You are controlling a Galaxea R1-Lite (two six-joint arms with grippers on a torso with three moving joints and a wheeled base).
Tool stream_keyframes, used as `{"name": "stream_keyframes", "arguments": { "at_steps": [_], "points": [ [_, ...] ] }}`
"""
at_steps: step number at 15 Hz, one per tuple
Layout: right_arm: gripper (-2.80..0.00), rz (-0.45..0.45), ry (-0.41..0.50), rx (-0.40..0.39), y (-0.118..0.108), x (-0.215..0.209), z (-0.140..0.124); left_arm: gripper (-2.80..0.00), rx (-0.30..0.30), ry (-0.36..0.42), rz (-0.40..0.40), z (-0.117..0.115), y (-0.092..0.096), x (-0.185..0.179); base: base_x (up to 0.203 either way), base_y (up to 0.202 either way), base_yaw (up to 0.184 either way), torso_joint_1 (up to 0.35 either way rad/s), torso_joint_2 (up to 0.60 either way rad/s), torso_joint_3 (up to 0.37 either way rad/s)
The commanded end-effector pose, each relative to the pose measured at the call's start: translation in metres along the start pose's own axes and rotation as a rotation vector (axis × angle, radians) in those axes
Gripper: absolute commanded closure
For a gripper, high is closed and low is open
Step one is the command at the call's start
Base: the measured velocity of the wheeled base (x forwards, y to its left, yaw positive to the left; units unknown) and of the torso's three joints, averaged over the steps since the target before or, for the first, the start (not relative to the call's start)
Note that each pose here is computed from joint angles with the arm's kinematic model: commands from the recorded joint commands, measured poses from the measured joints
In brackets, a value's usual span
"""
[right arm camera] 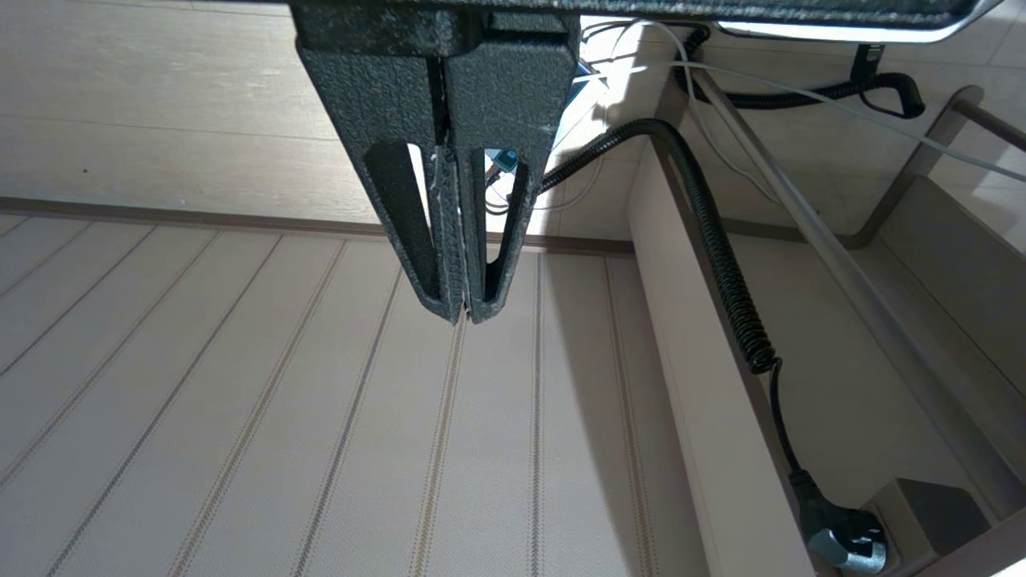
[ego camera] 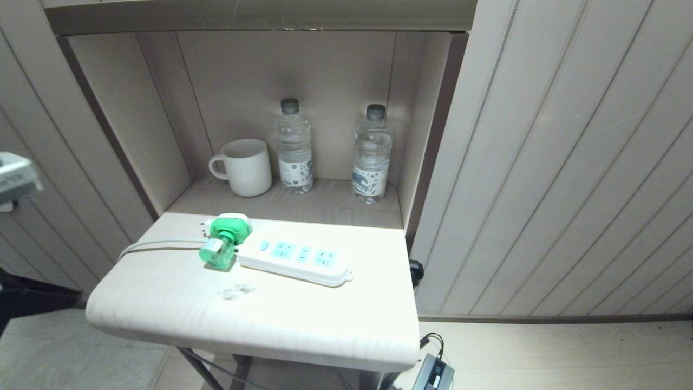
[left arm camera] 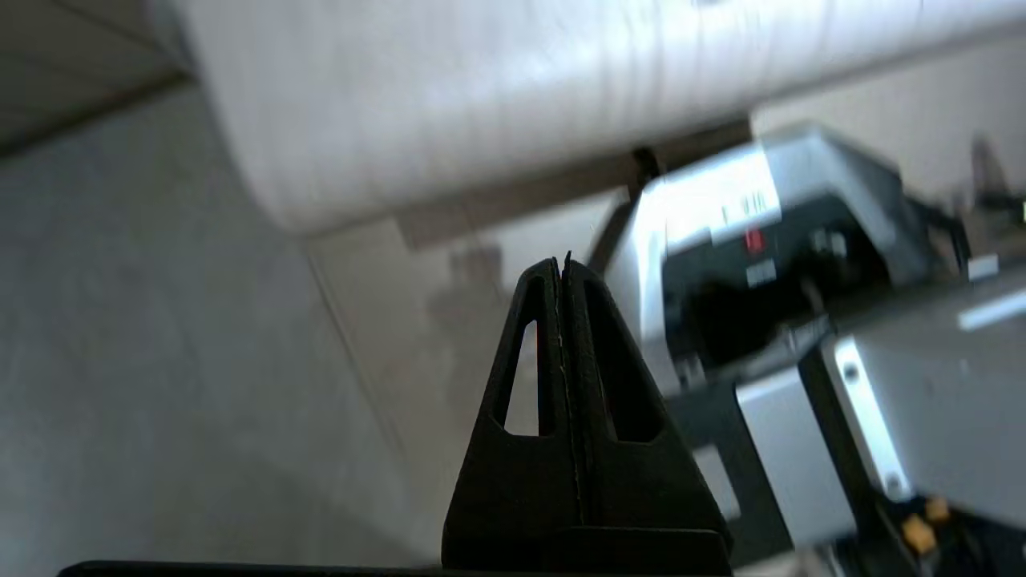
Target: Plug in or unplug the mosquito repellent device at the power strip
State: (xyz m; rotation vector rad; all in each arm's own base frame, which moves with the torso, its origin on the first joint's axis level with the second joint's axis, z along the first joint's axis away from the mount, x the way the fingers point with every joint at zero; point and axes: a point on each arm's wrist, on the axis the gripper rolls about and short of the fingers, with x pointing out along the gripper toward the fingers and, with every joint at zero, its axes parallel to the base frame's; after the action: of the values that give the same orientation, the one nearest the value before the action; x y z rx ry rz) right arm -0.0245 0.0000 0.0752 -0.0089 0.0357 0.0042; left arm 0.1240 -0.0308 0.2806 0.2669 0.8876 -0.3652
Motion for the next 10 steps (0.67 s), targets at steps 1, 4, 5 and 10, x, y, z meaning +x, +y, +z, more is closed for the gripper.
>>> {"name": "stream_keyframes", "arguments": {
  "at_steps": [1,4,5,10],
  "points": [
    [0.0,0.001,0.001,0.0,0.0,0.0,0.0,0.0,0.038,0.24,-0.085,0.029,-0.002,0.056,0.0,0.0,0.0,0.0,0.0,0.0],
    [0.0,0.001,0.001,0.0,0.0,0.0,0.0,-2.8,-0.017,0.262,-0.125,0.061,-0.015,0.07,0.0,0.0,0.0,0.0,0.0,0.0],
    [0.0,0.001,0.001,0.0,0.0,0.0,0.0,-2.8,-0.054,0.246,-0.121,0.071,-0.016,0.066,0.0,0.0,0.0,0.0,0.0,0.0],
    [0.0,0.001,0.001,0.0,0.0,0.0,0.0,-2.8,-0.098,0.339,-0.112,0.097,-0.018,0.068,0.0,0.0,0.0,0.0,0.0,0.0]
  ]
}}
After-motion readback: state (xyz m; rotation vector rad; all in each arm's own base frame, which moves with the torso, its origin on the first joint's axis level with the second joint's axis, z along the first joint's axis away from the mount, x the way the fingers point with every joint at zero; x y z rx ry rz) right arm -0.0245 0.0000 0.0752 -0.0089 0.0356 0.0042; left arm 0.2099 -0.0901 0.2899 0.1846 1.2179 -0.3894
